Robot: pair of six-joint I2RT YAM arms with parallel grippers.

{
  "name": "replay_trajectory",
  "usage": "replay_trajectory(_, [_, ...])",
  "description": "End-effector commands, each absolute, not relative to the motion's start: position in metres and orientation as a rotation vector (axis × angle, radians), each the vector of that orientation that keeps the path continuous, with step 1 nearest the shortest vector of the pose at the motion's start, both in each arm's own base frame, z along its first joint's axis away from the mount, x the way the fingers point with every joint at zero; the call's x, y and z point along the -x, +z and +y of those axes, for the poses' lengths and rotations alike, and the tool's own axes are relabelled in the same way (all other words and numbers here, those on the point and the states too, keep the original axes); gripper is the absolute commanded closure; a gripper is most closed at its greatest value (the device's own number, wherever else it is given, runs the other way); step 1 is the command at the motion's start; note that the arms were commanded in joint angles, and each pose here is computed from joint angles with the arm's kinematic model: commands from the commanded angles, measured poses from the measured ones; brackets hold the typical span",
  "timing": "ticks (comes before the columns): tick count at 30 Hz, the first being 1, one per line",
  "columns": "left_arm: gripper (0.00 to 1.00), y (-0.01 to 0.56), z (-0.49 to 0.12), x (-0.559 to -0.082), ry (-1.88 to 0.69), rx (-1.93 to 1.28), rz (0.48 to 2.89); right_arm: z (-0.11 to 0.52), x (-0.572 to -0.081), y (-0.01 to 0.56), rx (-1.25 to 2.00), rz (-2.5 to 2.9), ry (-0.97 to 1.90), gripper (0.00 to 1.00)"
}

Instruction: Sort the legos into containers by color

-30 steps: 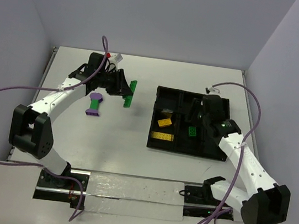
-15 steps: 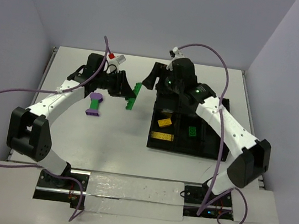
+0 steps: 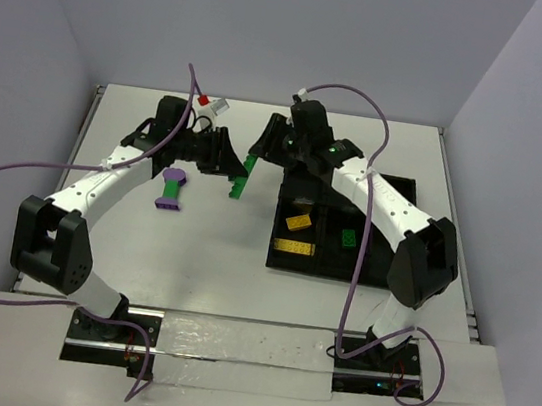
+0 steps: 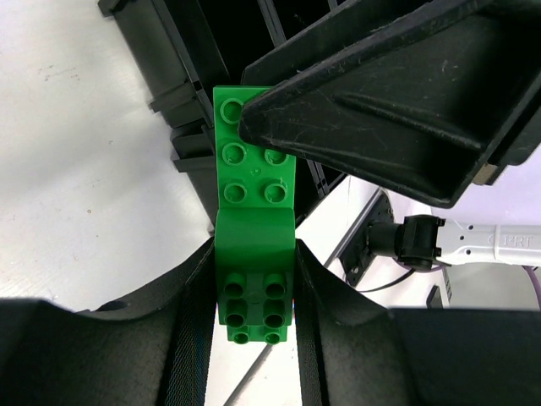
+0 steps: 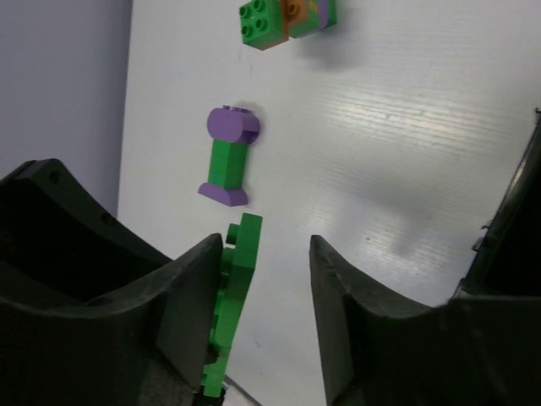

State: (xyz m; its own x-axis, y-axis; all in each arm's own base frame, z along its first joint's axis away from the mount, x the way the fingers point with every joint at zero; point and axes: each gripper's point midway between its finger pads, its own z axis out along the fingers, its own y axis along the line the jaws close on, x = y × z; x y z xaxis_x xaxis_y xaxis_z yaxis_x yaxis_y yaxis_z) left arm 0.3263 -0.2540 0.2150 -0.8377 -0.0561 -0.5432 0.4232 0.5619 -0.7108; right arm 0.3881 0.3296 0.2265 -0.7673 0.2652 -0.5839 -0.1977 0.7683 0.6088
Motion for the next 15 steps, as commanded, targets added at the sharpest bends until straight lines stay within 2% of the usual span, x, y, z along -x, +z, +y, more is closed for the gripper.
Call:
replay_trajectory(1, [1.00,0.235,-0.256,-0.326,-1.239,-0.349,2.196,0.343,-0.387,0.242,-0.048,2.222,0.980,0.53])
replay_trajectory(3, [1.00,0.233,-0.256,-0.327,-1.230,-0.343,2.201,0.344,-0.383,0.240,-0.039,2.213,1.008,0.64])
replay_trajectory(5, [1.00,0.230,-0.256,-0.329,-1.228,-0.335,2.211,0.345,-0.379,0.244,-0.031,2.185,1.044,0.96])
replay_trajectory(6, [1.00,0.230,-0.256,-0.329,-1.230,-0.334,2.212,0.345,-0.378,0.246,-0.029,2.174,1.057,1.00])
replay_trajectory(15, [1.00,0.233,-0.255,-0.328,-1.224,-0.338,2.204,0.326,-0.385,0.244,-0.064,2.161,0.923,1.00])
